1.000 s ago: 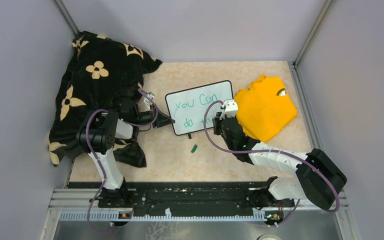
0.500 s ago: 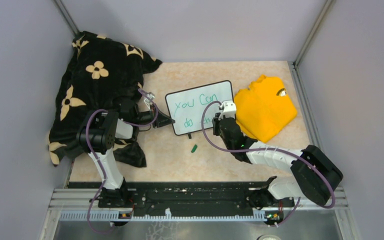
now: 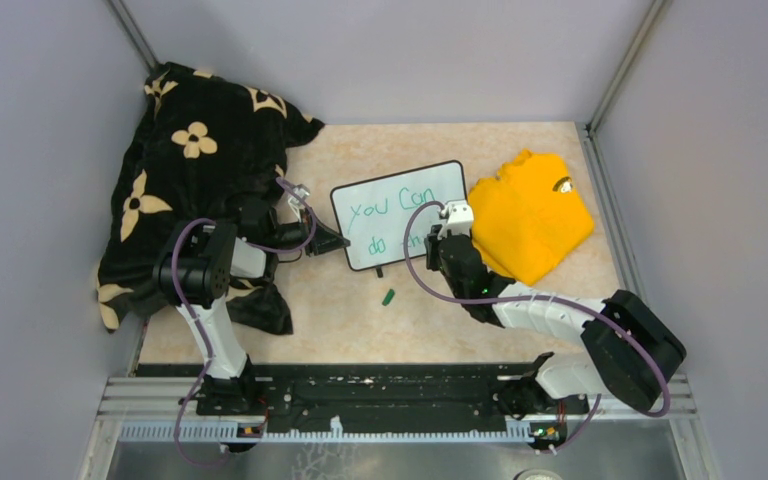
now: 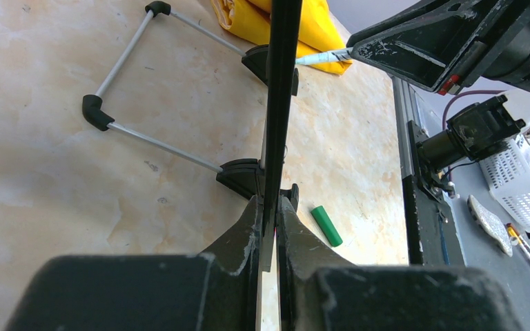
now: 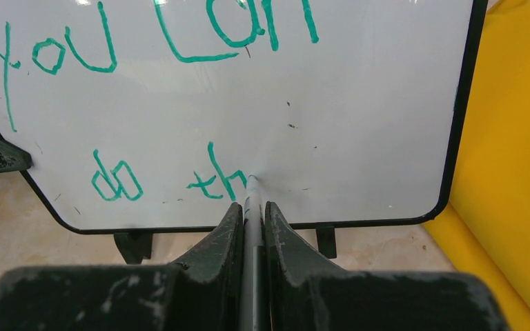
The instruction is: Write a sentence on the whiteboard
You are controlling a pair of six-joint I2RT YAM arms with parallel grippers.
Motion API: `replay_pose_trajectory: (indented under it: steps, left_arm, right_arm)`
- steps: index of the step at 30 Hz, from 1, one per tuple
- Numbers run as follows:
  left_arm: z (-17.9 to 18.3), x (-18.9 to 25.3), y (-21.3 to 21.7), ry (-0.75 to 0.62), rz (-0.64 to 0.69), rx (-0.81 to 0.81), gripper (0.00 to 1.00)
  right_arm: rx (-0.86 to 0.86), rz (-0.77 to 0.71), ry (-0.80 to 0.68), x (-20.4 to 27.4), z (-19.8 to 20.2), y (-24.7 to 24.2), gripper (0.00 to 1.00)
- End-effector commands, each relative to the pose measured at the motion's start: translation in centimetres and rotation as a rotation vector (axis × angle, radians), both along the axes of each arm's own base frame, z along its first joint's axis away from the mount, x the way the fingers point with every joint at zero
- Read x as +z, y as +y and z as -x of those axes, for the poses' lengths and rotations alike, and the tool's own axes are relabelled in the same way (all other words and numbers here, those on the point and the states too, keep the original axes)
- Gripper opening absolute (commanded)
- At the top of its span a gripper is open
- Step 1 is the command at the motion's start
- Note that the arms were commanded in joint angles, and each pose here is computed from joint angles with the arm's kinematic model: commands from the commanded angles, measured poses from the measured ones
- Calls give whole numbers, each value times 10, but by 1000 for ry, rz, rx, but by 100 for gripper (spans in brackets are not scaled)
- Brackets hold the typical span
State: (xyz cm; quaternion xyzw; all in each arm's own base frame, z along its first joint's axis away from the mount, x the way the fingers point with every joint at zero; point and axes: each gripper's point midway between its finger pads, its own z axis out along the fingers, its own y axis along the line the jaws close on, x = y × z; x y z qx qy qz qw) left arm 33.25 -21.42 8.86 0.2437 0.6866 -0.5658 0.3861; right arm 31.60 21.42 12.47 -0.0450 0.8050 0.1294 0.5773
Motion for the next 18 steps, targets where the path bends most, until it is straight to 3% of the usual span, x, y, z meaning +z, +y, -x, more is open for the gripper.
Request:
replay_pose_trajectory:
  steps: [1, 18]
  left_arm:
    - [7, -19, -5, 88, -26, -1, 0]
    - [7, -19, -5, 86, -26, -1, 0]
  right_arm:
    - [-55, -62, -67, 29, -18, -1, 0]
    - [-43, -71, -79, 37, -20, 2, 0]
